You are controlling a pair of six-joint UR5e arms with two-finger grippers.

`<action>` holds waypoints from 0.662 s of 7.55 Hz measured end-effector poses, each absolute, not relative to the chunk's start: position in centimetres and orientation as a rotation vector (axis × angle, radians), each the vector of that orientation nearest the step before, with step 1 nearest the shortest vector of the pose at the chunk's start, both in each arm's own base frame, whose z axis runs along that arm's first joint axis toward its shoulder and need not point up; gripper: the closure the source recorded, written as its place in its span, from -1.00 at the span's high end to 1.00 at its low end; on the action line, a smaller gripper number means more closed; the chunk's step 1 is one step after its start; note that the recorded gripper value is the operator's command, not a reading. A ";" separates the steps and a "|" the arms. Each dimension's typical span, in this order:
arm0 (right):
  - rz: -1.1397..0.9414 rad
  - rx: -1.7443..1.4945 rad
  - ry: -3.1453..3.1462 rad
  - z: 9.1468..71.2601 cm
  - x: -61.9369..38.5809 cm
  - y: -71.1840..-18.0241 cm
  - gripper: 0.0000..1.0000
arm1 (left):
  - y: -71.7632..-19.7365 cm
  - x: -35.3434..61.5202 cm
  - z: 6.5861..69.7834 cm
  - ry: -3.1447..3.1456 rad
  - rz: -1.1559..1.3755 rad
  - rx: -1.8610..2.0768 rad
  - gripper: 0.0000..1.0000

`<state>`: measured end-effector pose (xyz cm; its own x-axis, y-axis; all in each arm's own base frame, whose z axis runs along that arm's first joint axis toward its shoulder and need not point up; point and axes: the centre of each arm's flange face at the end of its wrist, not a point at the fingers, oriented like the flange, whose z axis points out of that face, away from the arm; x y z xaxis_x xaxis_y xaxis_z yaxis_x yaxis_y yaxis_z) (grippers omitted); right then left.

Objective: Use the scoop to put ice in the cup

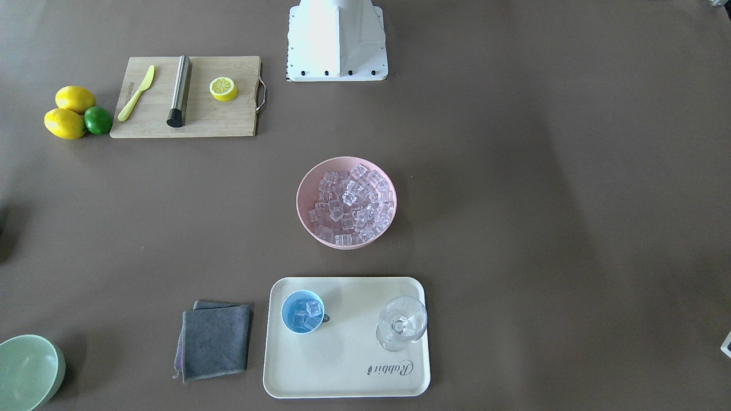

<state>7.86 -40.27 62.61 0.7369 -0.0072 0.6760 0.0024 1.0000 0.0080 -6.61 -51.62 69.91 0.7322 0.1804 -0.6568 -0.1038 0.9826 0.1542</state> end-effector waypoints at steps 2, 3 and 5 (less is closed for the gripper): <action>0.010 -0.005 -0.751 62.5 9.0 -39.8 1.00 | -51.6 -6.6 69.9 0.734 0.157 0.110 0.99; 0.012 -0.005 -0.755 62.5 9.1 -39.8 1.00 | -51.6 -6.6 69.9 0.734 0.157 0.110 0.99; 0.013 -0.003 -0.767 62.4 9.2 -39.7 1.00 | -51.6 -6.6 69.9 0.734 0.157 0.110 0.98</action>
